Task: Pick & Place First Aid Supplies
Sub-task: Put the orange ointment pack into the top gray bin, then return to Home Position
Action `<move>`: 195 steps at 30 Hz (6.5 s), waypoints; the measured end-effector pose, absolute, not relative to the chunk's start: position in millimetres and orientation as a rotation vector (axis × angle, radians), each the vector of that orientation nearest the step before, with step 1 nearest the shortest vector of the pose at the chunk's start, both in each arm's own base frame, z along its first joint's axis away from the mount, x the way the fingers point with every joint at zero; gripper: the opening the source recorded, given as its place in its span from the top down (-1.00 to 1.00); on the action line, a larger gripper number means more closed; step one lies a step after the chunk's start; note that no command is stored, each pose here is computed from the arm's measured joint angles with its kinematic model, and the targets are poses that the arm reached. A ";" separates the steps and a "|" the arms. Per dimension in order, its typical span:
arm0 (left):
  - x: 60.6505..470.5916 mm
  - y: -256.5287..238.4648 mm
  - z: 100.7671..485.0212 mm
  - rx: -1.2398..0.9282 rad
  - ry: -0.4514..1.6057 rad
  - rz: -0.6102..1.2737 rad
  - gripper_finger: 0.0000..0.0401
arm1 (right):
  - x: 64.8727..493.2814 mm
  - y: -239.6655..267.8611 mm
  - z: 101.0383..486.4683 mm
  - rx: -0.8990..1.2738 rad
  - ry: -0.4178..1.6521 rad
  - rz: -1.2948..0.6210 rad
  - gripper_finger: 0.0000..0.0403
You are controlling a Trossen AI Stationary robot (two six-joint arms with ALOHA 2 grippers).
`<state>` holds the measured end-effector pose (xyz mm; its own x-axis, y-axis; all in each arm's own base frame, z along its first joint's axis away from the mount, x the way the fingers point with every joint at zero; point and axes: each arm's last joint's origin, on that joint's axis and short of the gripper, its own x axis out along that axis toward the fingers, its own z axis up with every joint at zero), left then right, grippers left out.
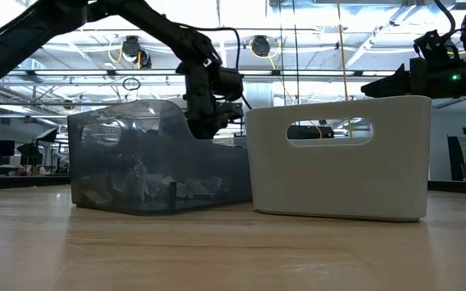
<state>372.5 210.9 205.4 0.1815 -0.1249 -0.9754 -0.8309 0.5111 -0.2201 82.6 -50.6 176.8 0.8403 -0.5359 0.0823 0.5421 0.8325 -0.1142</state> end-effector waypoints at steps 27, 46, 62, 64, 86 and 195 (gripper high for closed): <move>339.2 182.2 285.0 -0.715 1.240 0.502 -0.23 | 82.6 -50.6 176.8 -0.135 -0.047 -0.571 -0.31; 207.6 81.2 269.5 -0.288 0.836 0.328 -0.26 | 82.6 -50.6 176.8 -0.135 -0.047 -0.571 -0.31; 115.5 43.0 234.9 0.062 0.370 0.269 -0.29 | 82.6 -50.6 176.8 -0.135 -0.047 -0.572 -0.31; 108.7 40.3 229.0 0.072 0.328 0.273 -0.28 | 82.6 -50.6 176.8 -0.135 -0.048 -0.572 -0.31; 83.6 30.5 170.4 0.079 0.198 0.286 -0.34 | 82.6 -50.6 176.8 -0.135 -0.047 -0.572 -0.31; 91.0 35.6 169.4 0.229 0.023 0.370 -0.34 | 82.6 -50.6 176.8 -0.135 -0.047 -0.571 -0.31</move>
